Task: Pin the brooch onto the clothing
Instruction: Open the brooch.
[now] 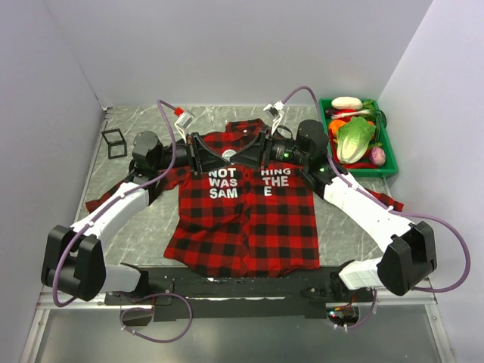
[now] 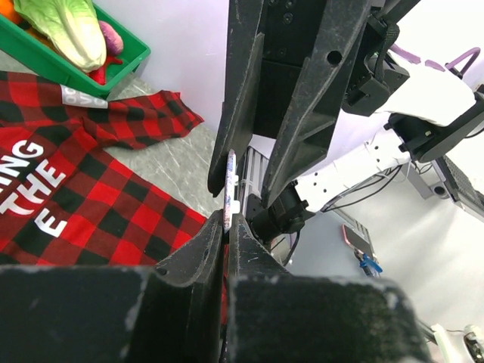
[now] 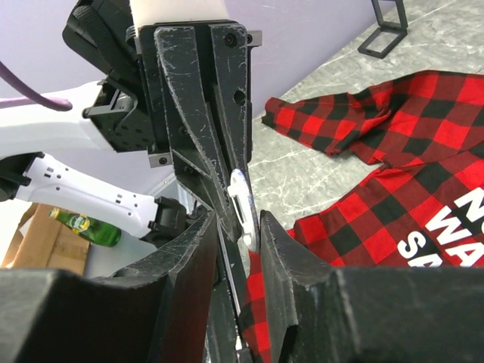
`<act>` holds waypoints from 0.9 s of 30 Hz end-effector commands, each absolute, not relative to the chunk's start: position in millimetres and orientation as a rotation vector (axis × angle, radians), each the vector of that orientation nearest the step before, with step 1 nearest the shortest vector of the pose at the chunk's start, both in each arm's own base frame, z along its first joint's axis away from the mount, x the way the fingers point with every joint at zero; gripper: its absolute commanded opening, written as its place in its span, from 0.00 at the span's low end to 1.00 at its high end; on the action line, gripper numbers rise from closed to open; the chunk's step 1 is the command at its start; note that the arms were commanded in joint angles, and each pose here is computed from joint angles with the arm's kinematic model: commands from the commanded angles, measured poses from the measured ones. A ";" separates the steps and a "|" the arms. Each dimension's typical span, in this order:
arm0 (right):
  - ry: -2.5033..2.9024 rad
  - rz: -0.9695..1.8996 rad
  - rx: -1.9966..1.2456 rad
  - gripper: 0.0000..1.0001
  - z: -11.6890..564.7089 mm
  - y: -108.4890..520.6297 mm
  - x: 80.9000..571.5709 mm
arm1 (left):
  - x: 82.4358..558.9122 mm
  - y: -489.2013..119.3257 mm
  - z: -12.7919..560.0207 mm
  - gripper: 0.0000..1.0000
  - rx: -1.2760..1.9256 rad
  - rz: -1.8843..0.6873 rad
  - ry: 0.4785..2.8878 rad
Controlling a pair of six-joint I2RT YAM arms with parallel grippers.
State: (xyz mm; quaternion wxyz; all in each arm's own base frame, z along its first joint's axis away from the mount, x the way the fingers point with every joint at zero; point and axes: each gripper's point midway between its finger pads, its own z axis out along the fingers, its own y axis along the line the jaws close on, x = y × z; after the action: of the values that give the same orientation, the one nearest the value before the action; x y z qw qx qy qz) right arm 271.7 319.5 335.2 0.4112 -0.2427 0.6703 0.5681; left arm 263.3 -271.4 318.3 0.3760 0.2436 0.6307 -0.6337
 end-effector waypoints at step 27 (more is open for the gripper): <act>1.673 1.370 -0.637 0.17 345.1 319.8 274.3 | 254.3 -275.6 342.5 0.01 0.726 -1.533 1.521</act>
State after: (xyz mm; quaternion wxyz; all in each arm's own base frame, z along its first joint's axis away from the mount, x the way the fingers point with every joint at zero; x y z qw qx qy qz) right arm 273.5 318.5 330.5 0.4118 -0.2429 0.6769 0.5597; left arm 260.2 -272.7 317.1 0.3850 0.2594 0.6334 -0.6191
